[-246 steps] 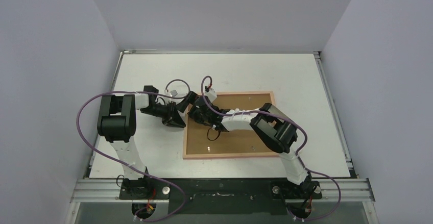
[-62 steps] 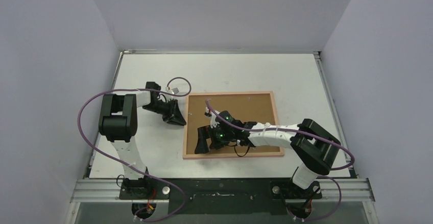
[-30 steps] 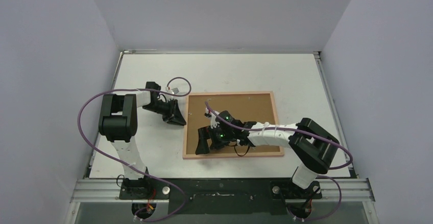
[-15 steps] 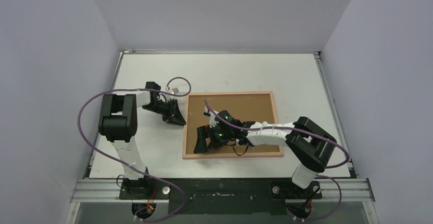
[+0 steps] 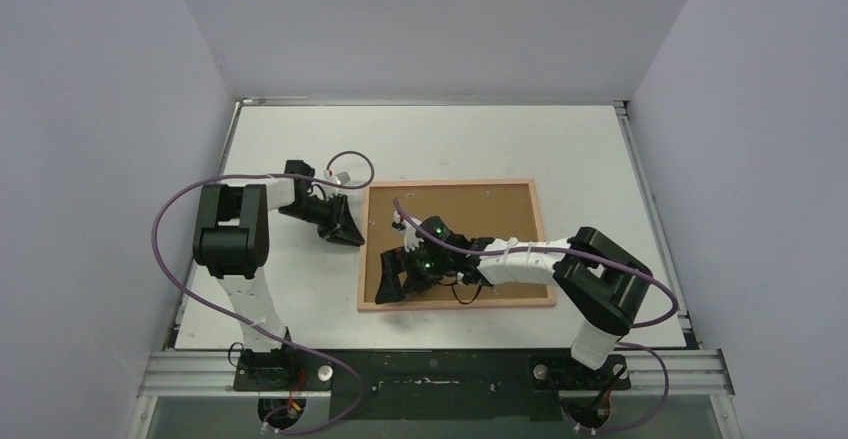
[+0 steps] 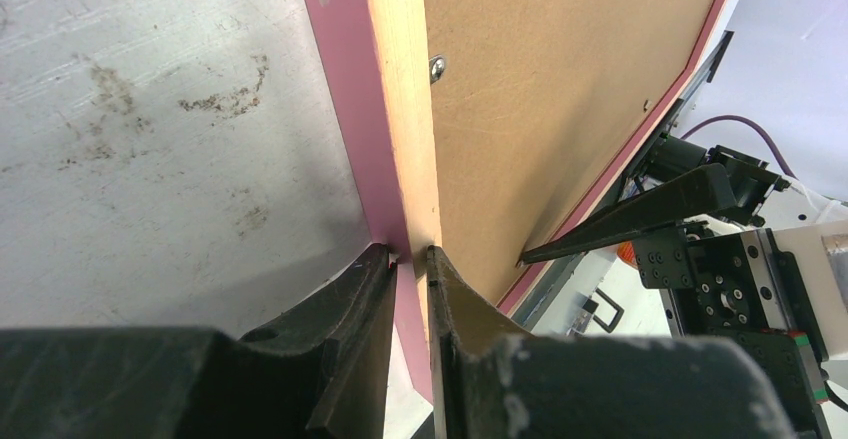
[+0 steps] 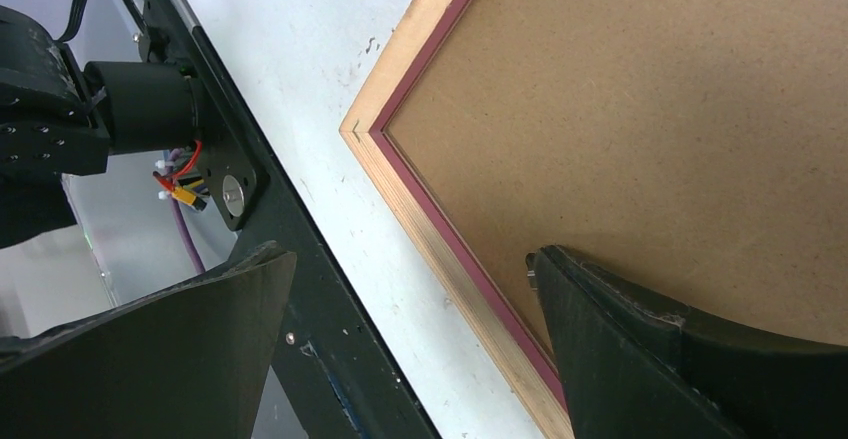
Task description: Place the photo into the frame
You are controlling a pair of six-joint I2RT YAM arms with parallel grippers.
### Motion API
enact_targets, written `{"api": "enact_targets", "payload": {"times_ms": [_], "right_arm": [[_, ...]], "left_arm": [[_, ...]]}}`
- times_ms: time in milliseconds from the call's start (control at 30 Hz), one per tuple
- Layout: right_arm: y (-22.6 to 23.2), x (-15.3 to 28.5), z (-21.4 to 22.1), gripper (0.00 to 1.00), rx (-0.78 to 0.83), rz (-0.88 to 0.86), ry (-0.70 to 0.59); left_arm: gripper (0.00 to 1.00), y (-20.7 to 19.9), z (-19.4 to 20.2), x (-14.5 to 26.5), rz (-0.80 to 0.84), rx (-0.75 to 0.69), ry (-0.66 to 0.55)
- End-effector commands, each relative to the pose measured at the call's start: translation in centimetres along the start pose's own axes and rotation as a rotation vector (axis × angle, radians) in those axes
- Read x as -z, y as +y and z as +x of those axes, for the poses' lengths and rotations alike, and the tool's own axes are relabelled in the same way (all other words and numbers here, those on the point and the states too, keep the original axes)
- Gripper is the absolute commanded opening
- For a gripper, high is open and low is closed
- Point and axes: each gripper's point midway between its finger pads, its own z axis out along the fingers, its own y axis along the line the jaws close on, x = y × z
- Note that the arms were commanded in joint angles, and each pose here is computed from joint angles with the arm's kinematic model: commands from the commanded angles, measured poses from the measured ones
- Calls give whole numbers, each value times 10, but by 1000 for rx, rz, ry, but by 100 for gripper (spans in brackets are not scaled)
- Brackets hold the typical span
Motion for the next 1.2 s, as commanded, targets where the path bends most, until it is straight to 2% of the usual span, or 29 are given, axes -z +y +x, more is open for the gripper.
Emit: {"api": "enact_targets", "payload": {"times_ms": [0, 367, 533, 667, 800, 900, 1033, 1167], "right_arm": [[10, -3, 17, 95, 27, -41, 77], [19, 11, 29, 95, 64, -62, 170], [26, 15, 19, 95, 104, -77, 179], [15, 30, -30, 99, 125, -6, 61], [-8, 73, -100, 100, 113, 45, -143], [-47, 107, -147, 100, 80, 141, -275], [-126, 139, -198, 100, 56, 424, -375], [-178, 143, -241, 100, 50, 528, -397]], "left_arm": [[16, 11, -16, 4, -70, -65, -50], [16, 15, -29, 3, -90, -68, -73], [16, 12, -39, 9, -97, -74, -90], [17, -3, -49, 28, -77, -94, -120], [21, -19, -52, 68, -55, -148, -186], [26, -35, -40, 86, -55, -230, -167], [32, -55, 2, 83, -56, -407, -55], [34, -56, 47, 59, -148, -631, 87]]}}
